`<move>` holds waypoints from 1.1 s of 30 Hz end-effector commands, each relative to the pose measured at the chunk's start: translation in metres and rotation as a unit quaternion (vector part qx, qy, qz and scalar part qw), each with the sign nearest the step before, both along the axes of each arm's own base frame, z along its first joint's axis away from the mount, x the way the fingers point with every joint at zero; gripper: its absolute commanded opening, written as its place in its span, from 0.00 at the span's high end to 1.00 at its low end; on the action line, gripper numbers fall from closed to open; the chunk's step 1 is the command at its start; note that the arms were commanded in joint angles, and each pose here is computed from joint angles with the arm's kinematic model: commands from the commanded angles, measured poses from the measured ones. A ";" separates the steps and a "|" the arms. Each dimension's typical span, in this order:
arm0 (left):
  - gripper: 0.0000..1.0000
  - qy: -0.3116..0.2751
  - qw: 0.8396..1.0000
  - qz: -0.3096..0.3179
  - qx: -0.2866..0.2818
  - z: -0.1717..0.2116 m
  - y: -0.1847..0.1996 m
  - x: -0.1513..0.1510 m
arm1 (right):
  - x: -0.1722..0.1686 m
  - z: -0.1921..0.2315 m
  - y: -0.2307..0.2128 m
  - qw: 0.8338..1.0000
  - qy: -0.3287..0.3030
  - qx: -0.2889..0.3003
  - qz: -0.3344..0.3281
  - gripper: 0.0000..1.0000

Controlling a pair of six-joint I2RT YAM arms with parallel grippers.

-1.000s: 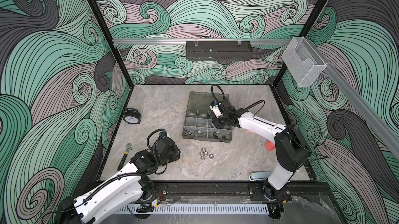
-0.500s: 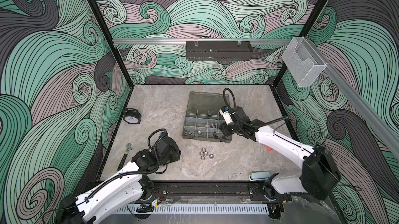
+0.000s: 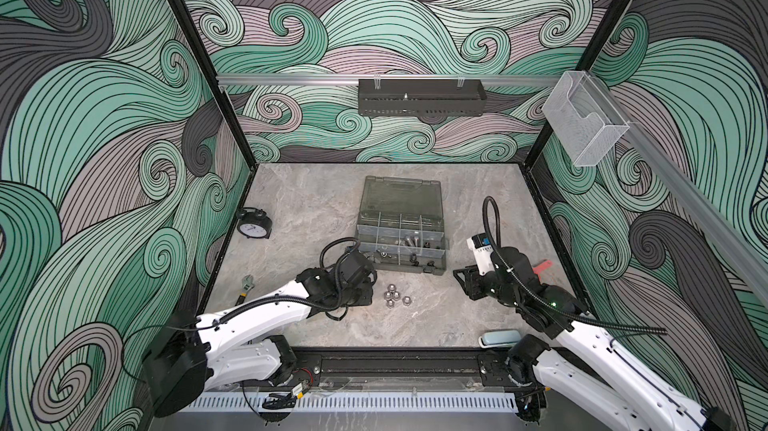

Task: Sort the screws and nuts into containers
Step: 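Draw the right gripper back while the left gripper moves over the silver nuts, then lower the left gripper onto a silver hex nut and close it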

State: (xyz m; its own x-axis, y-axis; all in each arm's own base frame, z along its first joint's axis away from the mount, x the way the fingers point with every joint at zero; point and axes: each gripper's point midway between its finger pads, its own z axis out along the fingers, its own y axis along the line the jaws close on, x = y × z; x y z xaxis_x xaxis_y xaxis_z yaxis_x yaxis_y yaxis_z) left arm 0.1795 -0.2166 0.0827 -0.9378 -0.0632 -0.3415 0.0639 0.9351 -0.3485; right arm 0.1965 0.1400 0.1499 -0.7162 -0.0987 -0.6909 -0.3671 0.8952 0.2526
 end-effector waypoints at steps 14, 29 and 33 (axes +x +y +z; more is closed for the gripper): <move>0.58 0.041 0.993 -0.102 0.043 -0.030 -0.059 0.003 | -0.012 -0.017 -0.008 0.998 0.056 0.015 -0.039 0.57; 0.59 0.059 0.987 -0.120 0.089 -0.046 -0.068 0.009 | -0.020 -0.020 -0.011 0.997 0.062 0.022 -0.040 0.56; 0.59 0.056 0.986 -0.118 0.108 -0.047 -0.062 0.011 | -0.021 -0.021 -0.011 0.997 0.063 0.022 -0.040 0.56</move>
